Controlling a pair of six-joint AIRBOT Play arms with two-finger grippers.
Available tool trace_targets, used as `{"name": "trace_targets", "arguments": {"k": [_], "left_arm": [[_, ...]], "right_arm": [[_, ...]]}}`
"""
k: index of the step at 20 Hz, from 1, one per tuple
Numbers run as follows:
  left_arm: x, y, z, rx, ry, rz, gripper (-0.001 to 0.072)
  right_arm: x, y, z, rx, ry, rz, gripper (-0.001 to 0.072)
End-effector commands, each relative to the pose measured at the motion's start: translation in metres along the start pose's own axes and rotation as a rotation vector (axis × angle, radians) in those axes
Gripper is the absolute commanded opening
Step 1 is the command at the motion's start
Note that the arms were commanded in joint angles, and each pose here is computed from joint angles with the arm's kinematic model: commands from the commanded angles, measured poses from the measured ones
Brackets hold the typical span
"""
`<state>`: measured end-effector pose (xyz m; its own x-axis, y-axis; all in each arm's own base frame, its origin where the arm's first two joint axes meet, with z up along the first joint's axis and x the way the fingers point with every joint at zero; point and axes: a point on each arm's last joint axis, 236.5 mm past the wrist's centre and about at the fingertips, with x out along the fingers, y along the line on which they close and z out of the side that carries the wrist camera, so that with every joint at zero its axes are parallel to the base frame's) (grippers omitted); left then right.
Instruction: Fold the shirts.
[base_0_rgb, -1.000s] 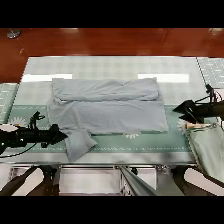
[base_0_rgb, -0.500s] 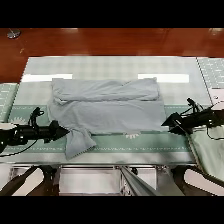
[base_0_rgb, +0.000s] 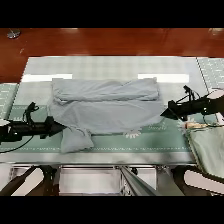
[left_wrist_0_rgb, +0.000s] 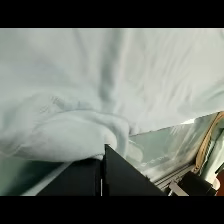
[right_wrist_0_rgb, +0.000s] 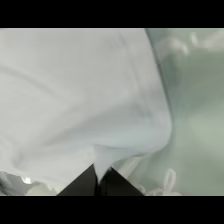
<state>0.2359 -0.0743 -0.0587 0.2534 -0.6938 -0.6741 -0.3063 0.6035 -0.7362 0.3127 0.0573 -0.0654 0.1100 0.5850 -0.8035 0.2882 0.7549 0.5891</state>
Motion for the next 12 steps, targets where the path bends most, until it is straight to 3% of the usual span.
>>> {"name": "trace_targets", "arguments": {"k": [1,8,12], "left_arm": [[-0.026,-0.016,0.042,0.059,-0.103,0.013,0.0018],[-0.012,-0.054,0.145,0.136,-0.122,0.039,0.0018],[-0.002,-0.074,0.212,0.114,-0.143,0.025,0.0018]], "right_arm": [[-0.026,0.024,0.037,-0.079,-0.083,0.008,0.003],[-0.021,0.068,0.11,-0.152,-0.147,0.073,0.003],[-0.011,0.071,0.152,-0.102,-0.158,0.082,0.003]]}}
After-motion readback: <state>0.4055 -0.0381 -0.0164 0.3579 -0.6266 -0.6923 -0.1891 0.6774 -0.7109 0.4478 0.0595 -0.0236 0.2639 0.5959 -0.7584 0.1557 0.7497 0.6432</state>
